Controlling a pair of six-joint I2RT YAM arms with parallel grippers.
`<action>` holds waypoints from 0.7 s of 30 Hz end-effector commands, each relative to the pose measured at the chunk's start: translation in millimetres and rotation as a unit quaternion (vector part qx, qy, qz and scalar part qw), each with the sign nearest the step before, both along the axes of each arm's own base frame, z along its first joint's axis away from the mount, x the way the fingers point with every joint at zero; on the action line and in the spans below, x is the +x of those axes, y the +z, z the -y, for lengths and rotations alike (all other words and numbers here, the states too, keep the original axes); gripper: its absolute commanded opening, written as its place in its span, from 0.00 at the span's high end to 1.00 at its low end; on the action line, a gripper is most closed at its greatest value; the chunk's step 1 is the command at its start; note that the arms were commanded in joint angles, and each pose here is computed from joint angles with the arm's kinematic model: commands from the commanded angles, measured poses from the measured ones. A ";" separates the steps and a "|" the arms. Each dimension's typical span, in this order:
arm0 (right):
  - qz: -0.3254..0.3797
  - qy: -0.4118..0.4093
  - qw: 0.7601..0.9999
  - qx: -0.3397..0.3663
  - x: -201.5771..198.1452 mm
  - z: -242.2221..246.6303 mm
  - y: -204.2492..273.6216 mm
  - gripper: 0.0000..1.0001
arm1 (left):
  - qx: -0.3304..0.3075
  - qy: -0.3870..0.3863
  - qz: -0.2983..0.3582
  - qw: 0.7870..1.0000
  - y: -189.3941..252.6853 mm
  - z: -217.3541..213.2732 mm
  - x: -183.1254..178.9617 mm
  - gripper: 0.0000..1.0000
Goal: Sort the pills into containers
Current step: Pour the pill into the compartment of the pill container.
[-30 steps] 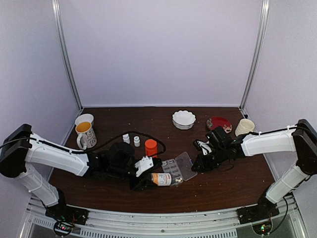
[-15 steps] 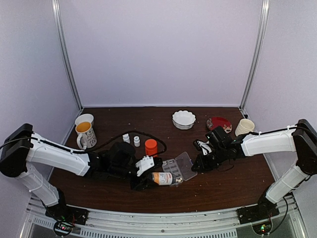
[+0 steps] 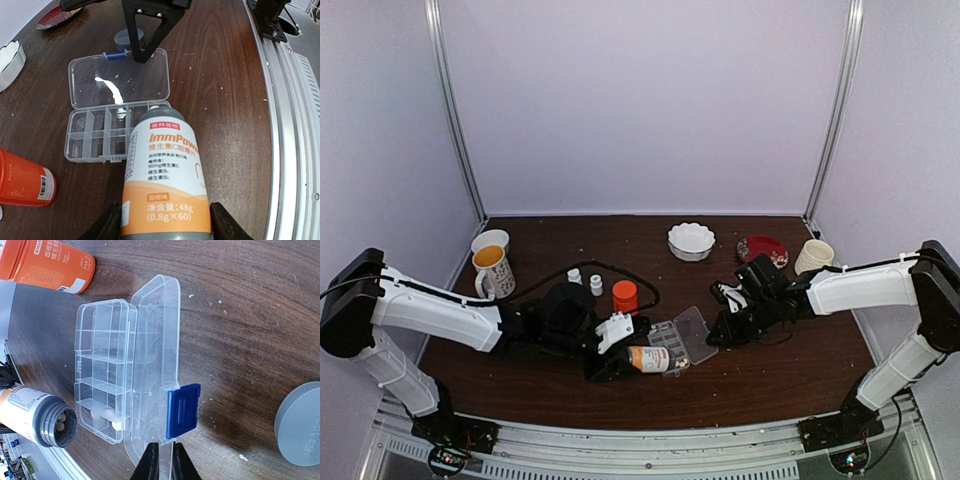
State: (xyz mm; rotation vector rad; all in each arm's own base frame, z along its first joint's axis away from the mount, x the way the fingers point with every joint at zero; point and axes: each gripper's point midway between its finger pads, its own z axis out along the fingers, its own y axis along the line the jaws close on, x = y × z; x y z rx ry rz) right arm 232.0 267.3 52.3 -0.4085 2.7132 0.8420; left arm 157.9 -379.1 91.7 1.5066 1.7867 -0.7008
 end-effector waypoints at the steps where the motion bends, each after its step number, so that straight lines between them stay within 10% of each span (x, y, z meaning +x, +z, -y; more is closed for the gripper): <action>1: 0.012 0.003 1.000 -0.009 5.3 -2.0 3.7 0.91 | -0.046 -0.008 0.019 0.999 29.1 10.7 0.1 1.00; 21: 0.013 0.002 1.000 -0.011 5.3 -1.1 2.5 0.91 | -0.022 -0.003 0.012 1.000 20.7 11.3 1.8 1.00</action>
